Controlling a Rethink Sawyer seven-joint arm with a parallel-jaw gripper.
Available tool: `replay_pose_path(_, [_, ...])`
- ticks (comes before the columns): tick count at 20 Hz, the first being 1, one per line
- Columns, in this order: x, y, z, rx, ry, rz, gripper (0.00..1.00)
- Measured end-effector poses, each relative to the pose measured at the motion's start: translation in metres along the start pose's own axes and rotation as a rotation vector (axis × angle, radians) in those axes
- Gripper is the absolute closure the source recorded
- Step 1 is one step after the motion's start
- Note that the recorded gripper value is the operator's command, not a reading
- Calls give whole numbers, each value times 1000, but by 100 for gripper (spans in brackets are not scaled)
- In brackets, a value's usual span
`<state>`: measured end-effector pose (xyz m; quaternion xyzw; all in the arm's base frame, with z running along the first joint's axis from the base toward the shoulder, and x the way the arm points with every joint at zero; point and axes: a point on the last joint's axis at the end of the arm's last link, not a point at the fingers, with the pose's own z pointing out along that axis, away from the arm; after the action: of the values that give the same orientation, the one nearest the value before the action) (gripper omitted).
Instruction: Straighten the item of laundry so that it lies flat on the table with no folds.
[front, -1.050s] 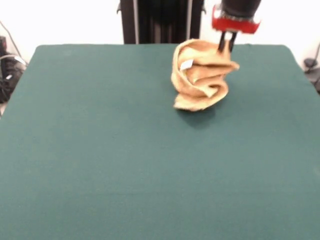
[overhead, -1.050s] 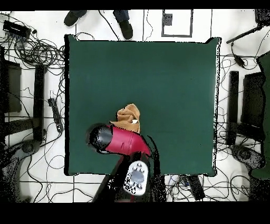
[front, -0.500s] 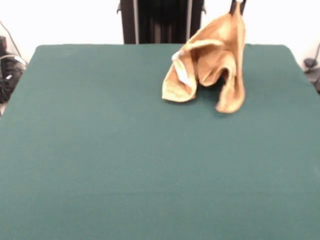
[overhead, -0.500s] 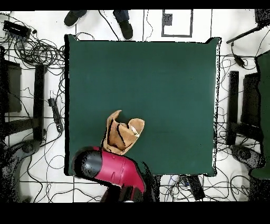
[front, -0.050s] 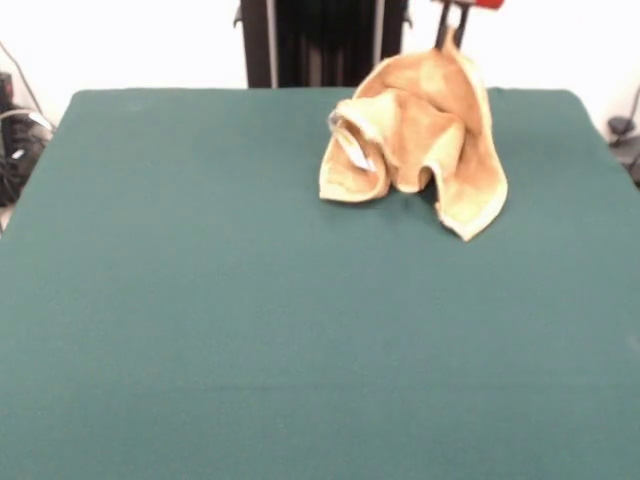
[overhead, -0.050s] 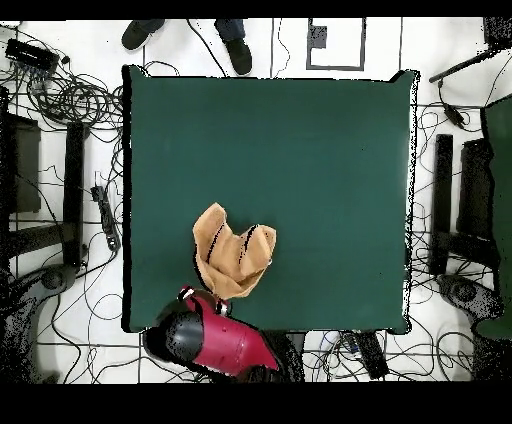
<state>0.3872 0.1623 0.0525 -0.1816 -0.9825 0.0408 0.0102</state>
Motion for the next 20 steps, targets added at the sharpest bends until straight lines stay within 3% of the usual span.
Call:
replay_pose_path(3, [19, 1, 31, -5, -74, 4, 100])
replay_pose_path(5, [47, 9, 58, -20, -114, 25, 100])
replay_pose_path(8, [90, 22, 85, -50, -112, 54, 100])
replay_pose_path(11, [106, 26, 93, -71, -137, 85, 100])
replay_pose_path(15, [120, 27, 93, -99, -222, 141, 100])
replay_pose_path(20, [134, 31, 96, -95, -328, 224, 100])
